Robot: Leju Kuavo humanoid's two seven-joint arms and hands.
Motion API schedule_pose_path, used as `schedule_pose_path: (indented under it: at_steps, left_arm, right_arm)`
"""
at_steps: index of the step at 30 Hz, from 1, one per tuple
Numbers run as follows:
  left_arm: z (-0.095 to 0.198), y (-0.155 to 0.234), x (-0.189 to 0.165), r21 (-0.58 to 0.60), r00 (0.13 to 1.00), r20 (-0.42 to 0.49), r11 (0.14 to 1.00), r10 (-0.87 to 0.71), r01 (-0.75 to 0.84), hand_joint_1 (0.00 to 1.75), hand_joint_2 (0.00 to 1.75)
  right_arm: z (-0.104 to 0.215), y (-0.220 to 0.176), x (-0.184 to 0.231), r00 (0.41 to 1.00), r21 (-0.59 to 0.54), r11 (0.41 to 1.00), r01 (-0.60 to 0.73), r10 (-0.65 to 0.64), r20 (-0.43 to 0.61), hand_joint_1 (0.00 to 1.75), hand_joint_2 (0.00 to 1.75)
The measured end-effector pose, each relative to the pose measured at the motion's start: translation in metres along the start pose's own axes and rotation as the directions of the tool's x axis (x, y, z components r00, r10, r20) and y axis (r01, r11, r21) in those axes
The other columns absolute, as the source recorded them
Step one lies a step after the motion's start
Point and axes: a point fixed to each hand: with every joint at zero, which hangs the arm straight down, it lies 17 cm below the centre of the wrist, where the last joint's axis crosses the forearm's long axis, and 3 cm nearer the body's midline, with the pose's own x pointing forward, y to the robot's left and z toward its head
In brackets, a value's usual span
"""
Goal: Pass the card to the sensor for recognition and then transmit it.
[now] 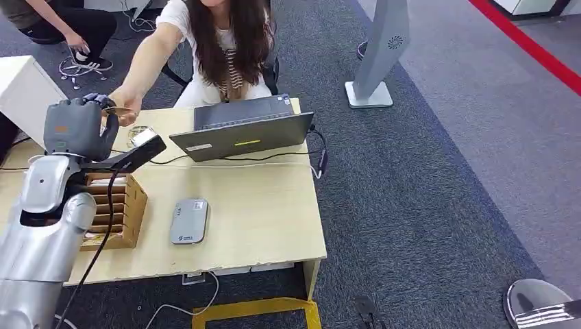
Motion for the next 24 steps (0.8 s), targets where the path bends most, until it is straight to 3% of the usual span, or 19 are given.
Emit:
schedule_pose_path:
  at_steps: [7, 19, 24]
  left_arm:
    - [0.019, -0.014, 0.013, 0.008, 0.998, 0.036, 0.999, 0.047, -0.048, 1.75, 1.75]
    - [0.084, -0.017, 0.063, 0.096, 0.981, 0.149, 0.985, 0.127, -0.142, 1.75, 1.75]
    - [0.096, -0.029, 0.068, 0.061, 0.981, 0.152, 0.989, 0.122, -0.133, 1.75, 1.75]
  right_arm:
    - [0.0, 0.0, -0.001, 1.0, 0.0, 1.0, -0.004, 0.004, 0.002, 0.0, 0.0]
    - [0.0, 0.0, -0.006, 1.0, -0.004, 1.0, 0.002, -0.002, 0.007, 0.0, 0.0]
    - [0.0, 0.0, -0.007, 1.0, -0.004, 1.0, -0.003, 0.003, 0.005, 0.0, 0.0]
